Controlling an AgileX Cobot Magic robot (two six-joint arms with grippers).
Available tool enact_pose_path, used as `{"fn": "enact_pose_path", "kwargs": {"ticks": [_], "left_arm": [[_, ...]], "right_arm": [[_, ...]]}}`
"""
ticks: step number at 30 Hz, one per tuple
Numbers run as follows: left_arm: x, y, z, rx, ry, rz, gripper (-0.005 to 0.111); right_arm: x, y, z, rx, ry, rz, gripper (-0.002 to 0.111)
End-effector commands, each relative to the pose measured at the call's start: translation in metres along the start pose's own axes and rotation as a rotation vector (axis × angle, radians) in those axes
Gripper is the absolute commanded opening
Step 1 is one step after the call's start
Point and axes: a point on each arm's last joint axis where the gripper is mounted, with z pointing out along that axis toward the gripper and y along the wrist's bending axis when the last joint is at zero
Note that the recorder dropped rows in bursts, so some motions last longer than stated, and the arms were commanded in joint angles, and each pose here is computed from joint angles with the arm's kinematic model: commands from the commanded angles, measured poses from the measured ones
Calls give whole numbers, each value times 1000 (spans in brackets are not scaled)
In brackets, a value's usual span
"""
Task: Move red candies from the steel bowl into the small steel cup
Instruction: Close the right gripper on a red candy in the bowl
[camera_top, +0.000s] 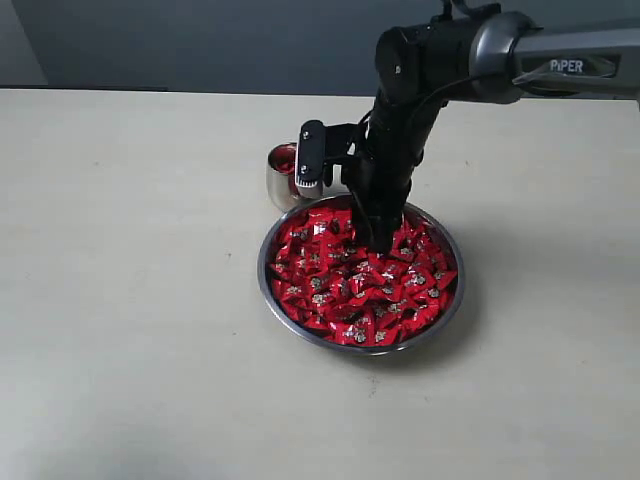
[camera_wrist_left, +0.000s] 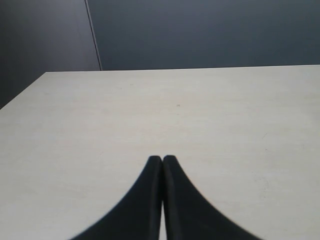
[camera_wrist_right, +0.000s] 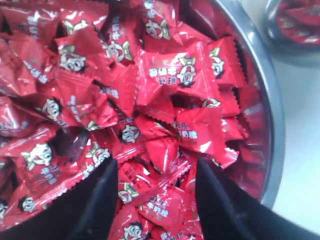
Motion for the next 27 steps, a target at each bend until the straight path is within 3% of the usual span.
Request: {"fn": "enact_pose_path", "kwargs": {"ticks": [1, 27], "left_arm": [[1, 0, 0, 4, -3, 4, 0], [1, 0, 0, 4, -3, 4, 0]], "right_arm": [[0, -2, 6, 4, 9, 1, 47], [0, -5, 11, 32, 12, 1, 47]]}}
